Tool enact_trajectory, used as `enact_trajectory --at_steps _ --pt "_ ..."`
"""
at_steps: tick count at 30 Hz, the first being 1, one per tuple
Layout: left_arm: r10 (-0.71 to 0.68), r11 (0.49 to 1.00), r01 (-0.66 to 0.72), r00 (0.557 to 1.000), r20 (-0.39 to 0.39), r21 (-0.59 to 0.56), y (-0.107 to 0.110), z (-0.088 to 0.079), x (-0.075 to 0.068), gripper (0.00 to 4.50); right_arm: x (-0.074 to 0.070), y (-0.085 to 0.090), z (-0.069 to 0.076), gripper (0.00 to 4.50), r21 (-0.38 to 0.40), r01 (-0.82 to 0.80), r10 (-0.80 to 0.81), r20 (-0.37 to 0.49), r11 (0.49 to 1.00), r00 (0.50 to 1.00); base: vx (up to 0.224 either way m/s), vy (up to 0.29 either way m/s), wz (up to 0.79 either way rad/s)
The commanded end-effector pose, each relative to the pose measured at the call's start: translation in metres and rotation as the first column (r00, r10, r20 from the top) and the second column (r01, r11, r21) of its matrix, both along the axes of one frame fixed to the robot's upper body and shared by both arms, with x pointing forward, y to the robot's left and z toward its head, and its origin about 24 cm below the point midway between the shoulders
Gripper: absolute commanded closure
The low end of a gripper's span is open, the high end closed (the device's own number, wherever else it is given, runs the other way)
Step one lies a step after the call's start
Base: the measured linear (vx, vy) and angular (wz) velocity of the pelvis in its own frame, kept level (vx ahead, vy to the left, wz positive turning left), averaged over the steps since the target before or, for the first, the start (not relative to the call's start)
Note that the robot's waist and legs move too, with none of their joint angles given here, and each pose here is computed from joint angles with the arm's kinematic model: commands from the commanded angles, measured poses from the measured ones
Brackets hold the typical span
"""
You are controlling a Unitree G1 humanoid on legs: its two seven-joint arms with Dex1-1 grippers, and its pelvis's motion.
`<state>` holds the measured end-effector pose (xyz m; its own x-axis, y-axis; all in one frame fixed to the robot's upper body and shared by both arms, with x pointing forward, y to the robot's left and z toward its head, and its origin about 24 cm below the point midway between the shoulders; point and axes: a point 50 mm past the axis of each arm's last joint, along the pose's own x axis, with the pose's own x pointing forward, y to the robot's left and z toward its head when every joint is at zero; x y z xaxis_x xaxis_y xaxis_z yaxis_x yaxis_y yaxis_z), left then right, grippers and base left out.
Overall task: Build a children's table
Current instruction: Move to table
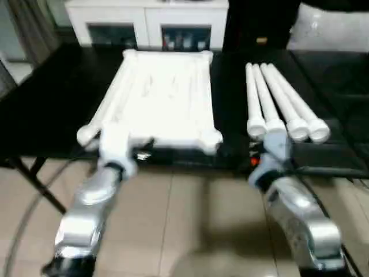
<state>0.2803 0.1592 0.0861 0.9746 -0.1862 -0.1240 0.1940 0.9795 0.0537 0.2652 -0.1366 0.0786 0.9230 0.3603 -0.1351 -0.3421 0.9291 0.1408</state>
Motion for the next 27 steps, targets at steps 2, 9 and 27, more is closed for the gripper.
enact_trajectory --at_steps 2,9,27 --pt "-0.017 1.000 0.017 1.000 -0.001 -0.014 -0.005 0.002 -0.004 0.07 -0.002 -0.005 0.004 0.00 -0.039 -0.004 0.005 0.030 0.999 1.000 0.115 -0.073 0.04" --pt "-0.053 0.999 0.053 0.999 -0.004 0.010 -0.007 0.001 -0.016 0.07 -0.006 -0.008 -0.002 0.00 -0.069 -0.013 0.014 0.017 0.998 1.000 0.094 -0.015 -0.05" --pt "-0.113 0.994 0.113 0.993 -0.022 -0.005 -0.017 -0.003 -0.013 0.07 -0.005 -0.005 0.011 0.00 -0.057 -0.022 0.026 0.061 0.998 0.998 0.073 0.001 0.13"
